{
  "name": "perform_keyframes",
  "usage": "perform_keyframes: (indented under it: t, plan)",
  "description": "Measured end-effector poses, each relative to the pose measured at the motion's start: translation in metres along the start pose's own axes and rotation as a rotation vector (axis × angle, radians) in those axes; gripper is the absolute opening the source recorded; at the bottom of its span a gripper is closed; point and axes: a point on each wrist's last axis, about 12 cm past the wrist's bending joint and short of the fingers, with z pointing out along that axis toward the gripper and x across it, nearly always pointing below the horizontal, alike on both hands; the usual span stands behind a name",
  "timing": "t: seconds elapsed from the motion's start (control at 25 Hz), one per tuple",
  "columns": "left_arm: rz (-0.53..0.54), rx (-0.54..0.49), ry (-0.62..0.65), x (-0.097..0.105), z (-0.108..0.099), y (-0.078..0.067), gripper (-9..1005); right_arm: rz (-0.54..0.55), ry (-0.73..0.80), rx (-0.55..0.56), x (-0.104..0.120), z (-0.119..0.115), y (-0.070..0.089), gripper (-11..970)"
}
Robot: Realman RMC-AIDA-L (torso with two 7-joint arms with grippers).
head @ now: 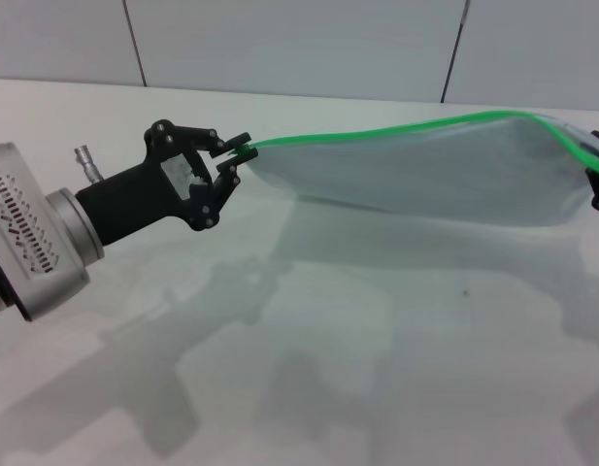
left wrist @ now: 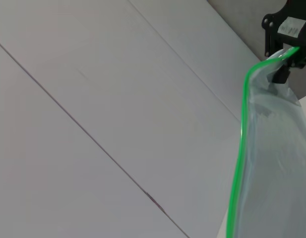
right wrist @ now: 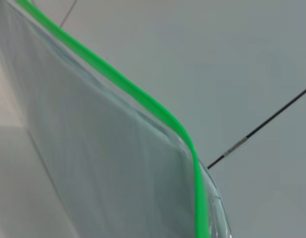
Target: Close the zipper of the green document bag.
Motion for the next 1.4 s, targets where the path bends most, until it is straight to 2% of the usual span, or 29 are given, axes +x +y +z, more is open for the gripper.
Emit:
perform_keyframes:
  t: [0.4,0.56,0.76,0.96,1.08,1.2,1.32,1.4]
  plan:
    - [-0.014,-0.015,-0.016,-0.002,-0.002,0.0,94,0.021,-0.052,0.097,0.005,-0.002,-0.006,65]
    - [-0.067,-0.115,-0.075,-0.007,-0.005,0.012,115,0.08,-0.101,0.192,0.009,-0.009,-0.014,64]
    - [-0.121,-0.206,-0.169,-0.012,-0.012,0.023,141,0.193,-0.229,0.343,0.007,-0.019,-0.024,119]
    - [-0.167,-0.236,-0.191,-0.008,-0.011,0.024,327,0.279,-0.357,0.44,0.011,-0.02,-0.016,174]
    - [-0.176,-0.241,-0.19,-0.007,-0.012,0.023,444,0.311,-0.406,0.467,0.014,-0.017,-0.007,397]
    - [-0.203,-0.264,-0.185,-0.004,-0.013,0.022,562,0.362,-0.435,0.469,0.023,-0.009,0.005,494]
    - [-0.25,-0.298,-0.185,0.0,-0.013,0.02,574,0.403,-0.488,0.477,0.032,0.001,0.018,592]
    - [-0.282,-0.316,-0.176,0.004,-0.013,0.018,582,0.417,-0.527,0.5,0.041,0.01,0.026,591]
